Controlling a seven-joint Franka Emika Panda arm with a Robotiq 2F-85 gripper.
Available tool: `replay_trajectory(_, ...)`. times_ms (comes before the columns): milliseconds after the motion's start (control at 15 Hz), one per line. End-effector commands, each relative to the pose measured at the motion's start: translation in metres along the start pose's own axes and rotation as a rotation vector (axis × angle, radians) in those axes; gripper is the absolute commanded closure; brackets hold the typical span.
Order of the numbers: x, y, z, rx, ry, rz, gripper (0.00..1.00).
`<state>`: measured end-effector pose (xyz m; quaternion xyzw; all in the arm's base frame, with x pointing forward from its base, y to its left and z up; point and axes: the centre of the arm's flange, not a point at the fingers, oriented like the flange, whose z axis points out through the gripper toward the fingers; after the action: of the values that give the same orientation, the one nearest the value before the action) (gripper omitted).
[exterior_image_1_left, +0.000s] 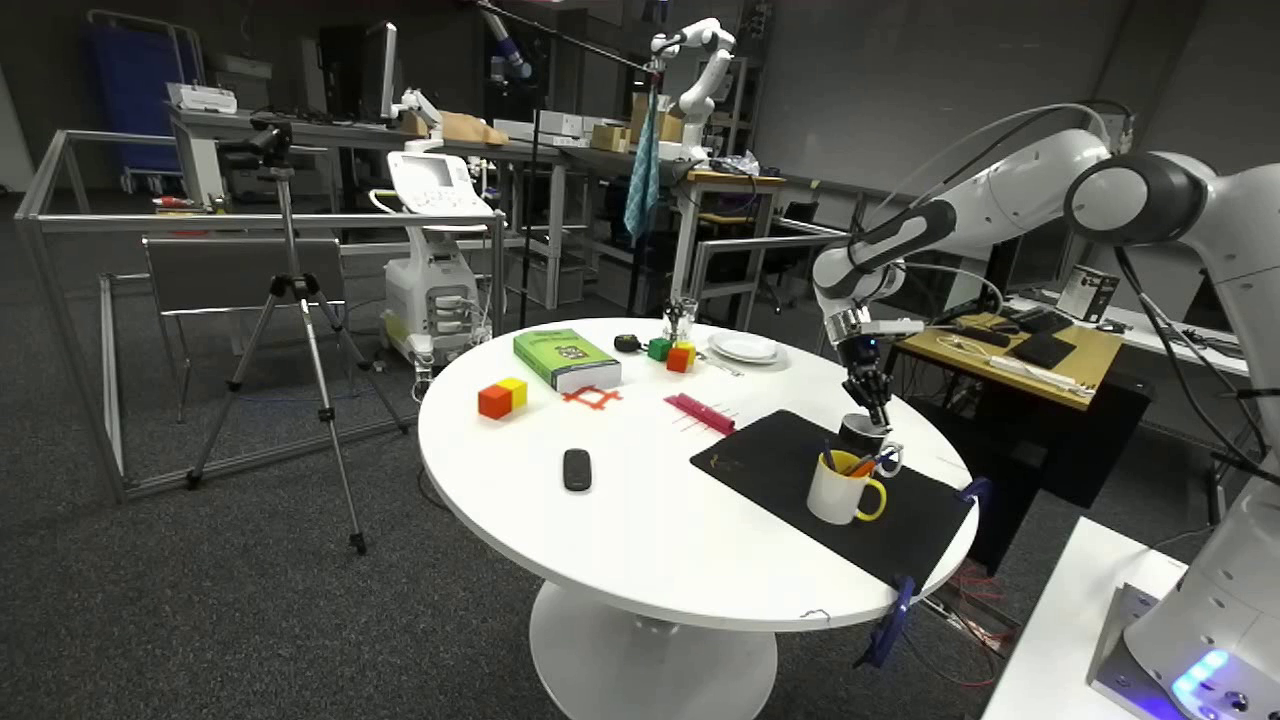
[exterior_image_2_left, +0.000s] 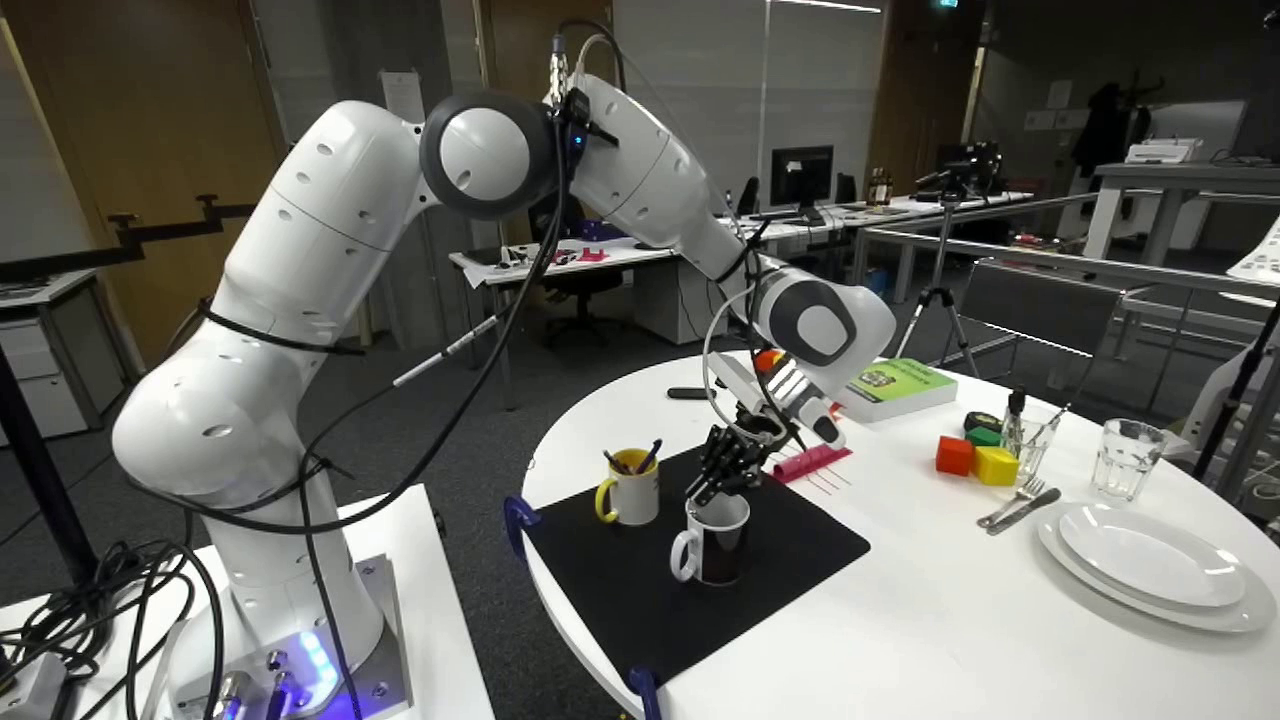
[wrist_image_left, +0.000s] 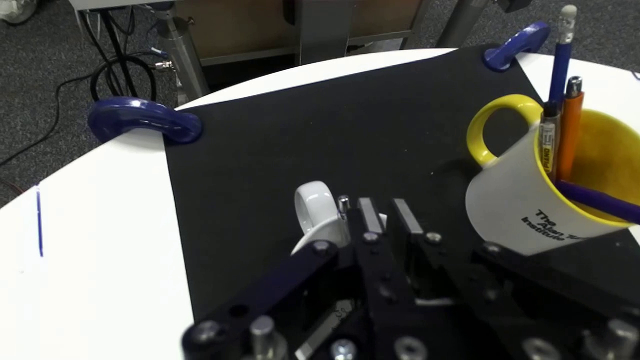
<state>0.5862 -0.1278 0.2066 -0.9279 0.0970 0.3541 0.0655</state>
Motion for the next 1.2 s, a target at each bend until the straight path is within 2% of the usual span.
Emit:
replay_trajectory(0, -0.0139, 0.0073, 0.0016, -0.015, 0.024, -0.014, 0.99)
replay_trajectory(133, -0.0134, 0.0087, 0.0012, -0.017, 0.023, -0.013, 0.88)
replay_trajectory(200, -0.0133, 0.0099, 0.0005, -0.017, 0.024, -0.012, 0.7)
replay_trajectory(333, -0.0133, 0.0119, 0.0, -0.018, 0.024, -0.01, 0.6)
replay_trajectory(467, -0.0125, 0.0137, 0.0001, -0.019, 0.023, -0.01, 0.62)
replay_trajectory(667, -0.0111, 0.0156, 0.0001, -0.022, 0.023, -0.012, 0.84)
replay_trajectory(867, -0.0096, 0.0166, 0.0007, -0.027, 0.021, -0.013, 0.89)
replay_trajectory(933, -0.009, 0.0166, 0.0007, -0.028, 0.021, -0.014, 0.82)
replay_trajectory(1067, -0.008, 0.0167, 0.0006, -0.034, 0.021, -0.016, 0.59)
replay_trajectory(1133, -0.0075, 0.0169, 0.0007, -0.038, 0.02, -0.017, 0.56)
